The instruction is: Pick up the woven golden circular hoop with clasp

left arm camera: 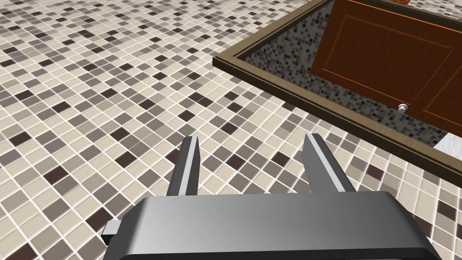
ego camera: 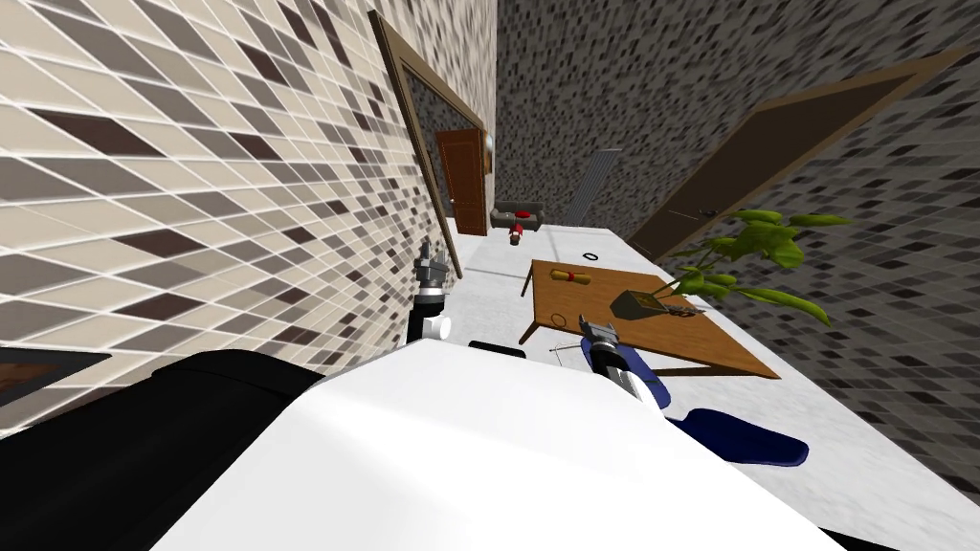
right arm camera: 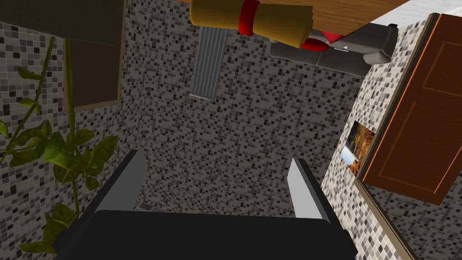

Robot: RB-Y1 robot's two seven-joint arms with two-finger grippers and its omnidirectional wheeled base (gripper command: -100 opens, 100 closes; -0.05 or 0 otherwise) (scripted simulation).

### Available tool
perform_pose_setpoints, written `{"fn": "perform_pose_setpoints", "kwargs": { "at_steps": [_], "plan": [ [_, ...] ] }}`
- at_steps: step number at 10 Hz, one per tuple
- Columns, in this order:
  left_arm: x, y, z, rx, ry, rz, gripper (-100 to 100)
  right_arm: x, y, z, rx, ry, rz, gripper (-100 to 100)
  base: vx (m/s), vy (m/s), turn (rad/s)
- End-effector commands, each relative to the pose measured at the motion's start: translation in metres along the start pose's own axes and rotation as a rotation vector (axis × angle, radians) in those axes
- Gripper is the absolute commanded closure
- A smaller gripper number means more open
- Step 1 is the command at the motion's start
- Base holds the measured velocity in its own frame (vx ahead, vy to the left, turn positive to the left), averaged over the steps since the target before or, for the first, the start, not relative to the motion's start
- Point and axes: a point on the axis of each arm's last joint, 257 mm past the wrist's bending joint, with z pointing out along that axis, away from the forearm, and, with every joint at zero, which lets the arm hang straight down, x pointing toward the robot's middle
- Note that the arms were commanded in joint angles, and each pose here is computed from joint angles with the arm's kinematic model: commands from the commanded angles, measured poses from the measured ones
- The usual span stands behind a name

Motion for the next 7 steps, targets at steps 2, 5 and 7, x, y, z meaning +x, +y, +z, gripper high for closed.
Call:
{"fn": "perform_pose_setpoints", "kwargs": {
  "at_steps": [2,5,7],
  "plan": [
    [0.0,0.0,0.0,0.0,0.0,0.0,0,0.022,-0.016,0.0,0.043,0.053,-0.106,-100,-0.012,-0.018,0.092],
    [0.0,0.0,0.0,0.0,0.0,0.0,0,0.041,-0.03,-0.002,0.076,0.1,-0.221,-100,-0.018,-0.035,0.147],
    [0.0,0.0,0.0,0.0,0.0,0.0,0,0.06,-0.043,-0.004,0.105,0.147,-0.306,-100,-0.021,-0.037,0.134]
  ]
}}
